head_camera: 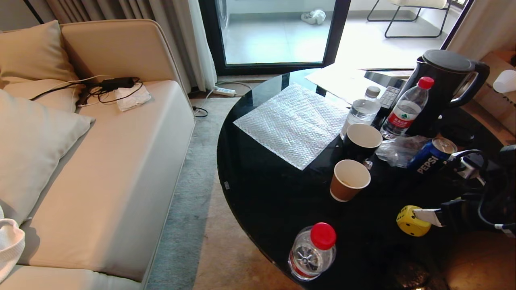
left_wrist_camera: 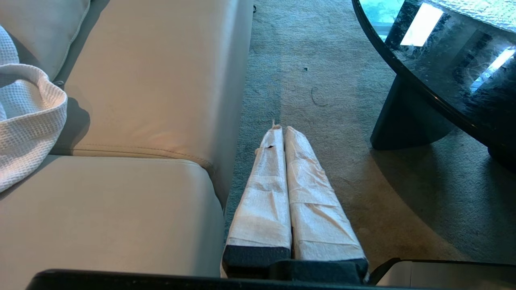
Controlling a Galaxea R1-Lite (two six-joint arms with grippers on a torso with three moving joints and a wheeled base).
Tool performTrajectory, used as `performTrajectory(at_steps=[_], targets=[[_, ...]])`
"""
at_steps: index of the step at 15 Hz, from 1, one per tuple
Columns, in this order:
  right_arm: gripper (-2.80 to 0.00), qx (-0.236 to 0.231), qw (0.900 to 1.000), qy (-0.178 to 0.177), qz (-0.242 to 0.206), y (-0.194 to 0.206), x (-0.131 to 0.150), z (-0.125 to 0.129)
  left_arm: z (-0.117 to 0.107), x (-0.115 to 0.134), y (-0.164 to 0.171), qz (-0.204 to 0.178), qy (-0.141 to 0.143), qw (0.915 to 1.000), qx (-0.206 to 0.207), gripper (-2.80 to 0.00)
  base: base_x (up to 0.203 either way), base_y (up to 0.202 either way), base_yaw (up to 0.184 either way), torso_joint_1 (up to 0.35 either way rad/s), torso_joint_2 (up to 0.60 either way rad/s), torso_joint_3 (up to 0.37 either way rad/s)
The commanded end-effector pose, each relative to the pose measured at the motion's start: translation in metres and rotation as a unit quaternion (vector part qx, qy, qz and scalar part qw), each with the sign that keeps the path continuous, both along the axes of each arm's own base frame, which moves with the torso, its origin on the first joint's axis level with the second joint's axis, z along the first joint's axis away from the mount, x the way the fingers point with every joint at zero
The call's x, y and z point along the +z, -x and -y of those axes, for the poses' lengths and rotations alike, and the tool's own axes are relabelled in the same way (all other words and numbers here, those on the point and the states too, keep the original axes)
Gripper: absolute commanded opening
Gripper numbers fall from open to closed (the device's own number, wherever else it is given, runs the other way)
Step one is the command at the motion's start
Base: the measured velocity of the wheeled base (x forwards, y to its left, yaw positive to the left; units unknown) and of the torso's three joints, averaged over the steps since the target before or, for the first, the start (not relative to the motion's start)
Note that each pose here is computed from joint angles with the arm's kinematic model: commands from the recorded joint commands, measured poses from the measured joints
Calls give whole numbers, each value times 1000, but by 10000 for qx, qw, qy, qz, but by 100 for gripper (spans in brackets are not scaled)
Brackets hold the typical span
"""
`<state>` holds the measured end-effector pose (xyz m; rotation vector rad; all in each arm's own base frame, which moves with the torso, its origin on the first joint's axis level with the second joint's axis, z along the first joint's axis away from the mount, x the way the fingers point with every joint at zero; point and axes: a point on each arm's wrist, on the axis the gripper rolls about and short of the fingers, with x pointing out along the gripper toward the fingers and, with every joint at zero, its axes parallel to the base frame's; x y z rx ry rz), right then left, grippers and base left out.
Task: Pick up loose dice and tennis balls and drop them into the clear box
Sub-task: Pick up toys out of the box
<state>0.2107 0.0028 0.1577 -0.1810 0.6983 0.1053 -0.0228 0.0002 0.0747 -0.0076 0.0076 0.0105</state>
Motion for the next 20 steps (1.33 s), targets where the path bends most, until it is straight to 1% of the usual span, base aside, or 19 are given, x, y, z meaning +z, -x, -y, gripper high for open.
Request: performTrajectory(at_steps=[1, 2, 5, 7, 12, 17, 20], targets=[[0, 11, 9998, -7, -214, -9, -12, -1, 0, 0, 0, -6, 0, 10000, 2, -280, 0, 0, 0, 0, 0, 0], [0, 10, 9997, -8, -263, -12, -17, 0, 0, 0, 0, -2, 0, 10000, 2, -280, 0, 0, 0, 0, 0, 0], [0, 26, 9998, -9, -216, -15, -20, -1, 0, 0, 0, -8, 0, 10000, 2, -280, 0, 0, 0, 0, 0, 0], [0, 23, 9994, -10, -333, -17, -27, -1, 0, 0, 0, -8, 0, 10000, 2, -280, 0, 0, 0, 0, 0, 0], [0, 52, 9997, 10, -244, -21, -27, -1, 0, 0, 0, -8, 0, 10000, 2, -280, 0, 0, 0, 0, 0, 0], [0, 40, 9991, 5, -430, -24, -37, -1, 0, 0, 0, -8, 0, 10000, 2, -280, 0, 0, 0, 0, 0, 0], [0, 69, 9991, 21, -423, -26, -37, -2, 0, 0, 0, -7, 0, 10000, 2, -280, 0, 0, 0, 0, 0, 0]])
